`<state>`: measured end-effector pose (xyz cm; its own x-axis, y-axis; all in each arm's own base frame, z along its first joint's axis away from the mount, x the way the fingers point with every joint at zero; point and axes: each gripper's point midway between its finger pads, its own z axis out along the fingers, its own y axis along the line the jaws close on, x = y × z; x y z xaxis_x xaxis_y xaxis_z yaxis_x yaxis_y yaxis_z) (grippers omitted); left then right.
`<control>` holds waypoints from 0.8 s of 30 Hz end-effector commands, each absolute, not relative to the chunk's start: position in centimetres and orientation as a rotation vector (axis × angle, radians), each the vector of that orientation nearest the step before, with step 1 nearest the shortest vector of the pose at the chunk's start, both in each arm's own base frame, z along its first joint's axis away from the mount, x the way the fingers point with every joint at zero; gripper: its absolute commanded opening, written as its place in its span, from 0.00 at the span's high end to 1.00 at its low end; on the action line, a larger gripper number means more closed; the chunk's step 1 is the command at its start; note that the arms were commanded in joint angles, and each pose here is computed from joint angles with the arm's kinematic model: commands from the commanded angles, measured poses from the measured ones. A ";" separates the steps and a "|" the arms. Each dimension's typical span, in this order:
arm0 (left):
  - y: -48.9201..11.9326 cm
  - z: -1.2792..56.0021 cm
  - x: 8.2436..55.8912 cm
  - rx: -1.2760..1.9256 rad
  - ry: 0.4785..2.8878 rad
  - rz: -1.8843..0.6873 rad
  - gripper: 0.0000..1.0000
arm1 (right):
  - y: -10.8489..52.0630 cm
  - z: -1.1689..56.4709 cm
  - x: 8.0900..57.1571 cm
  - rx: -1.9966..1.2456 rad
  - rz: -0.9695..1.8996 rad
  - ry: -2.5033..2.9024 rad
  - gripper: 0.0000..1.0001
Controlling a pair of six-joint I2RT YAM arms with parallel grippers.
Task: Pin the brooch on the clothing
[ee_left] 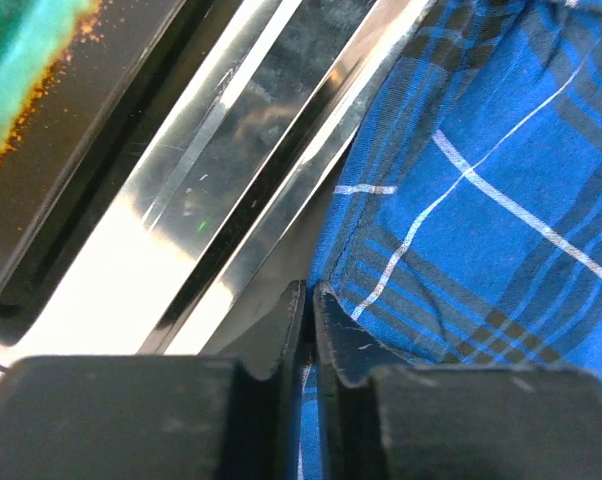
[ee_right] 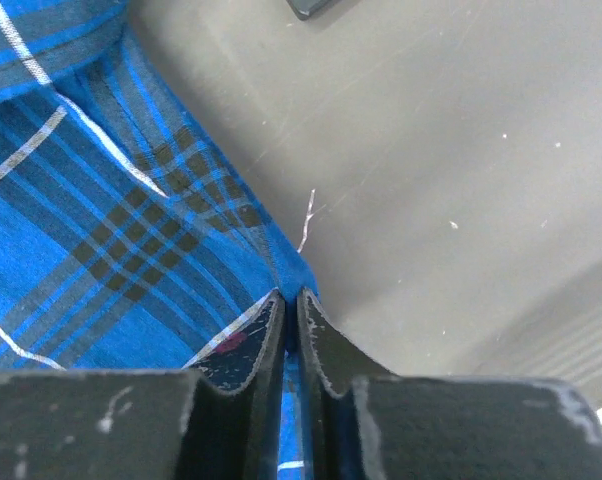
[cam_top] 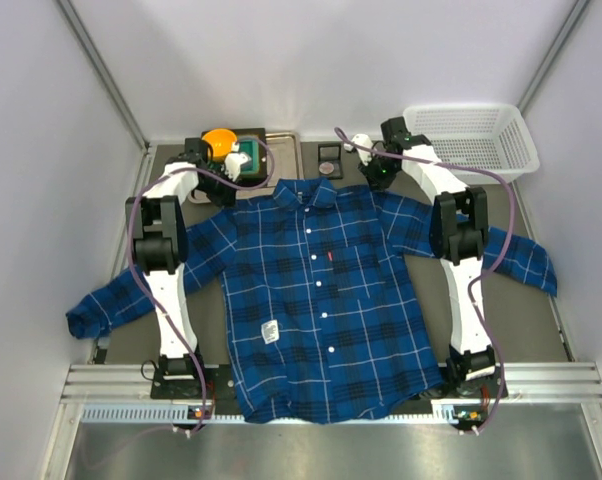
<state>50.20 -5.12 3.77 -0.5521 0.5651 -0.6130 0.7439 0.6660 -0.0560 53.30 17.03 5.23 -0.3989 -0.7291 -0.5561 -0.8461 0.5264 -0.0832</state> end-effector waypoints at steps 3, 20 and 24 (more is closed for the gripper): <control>-4.5 6.1 52.3 1.003 2.274 -0.324 1.00 | 17.6 7.7 55.7 -1.228 0.205 2.161 1.00; -2.7 9.6 56.4 0.932 2.191 -0.132 1.00 | 17.7 8.2 57.3 -1.126 0.145 2.145 1.00; -1.9 9.6 56.7 0.922 2.193 -0.102 1.00 | 18.1 8.5 57.8 -1.096 0.146 2.141 1.00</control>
<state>54.06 -3.82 7.03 -0.5199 0.5691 -0.6370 0.6887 0.7204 0.0815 56.05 16.84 6.10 -0.4179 -0.6903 -0.5906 -0.7734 0.6114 -0.1673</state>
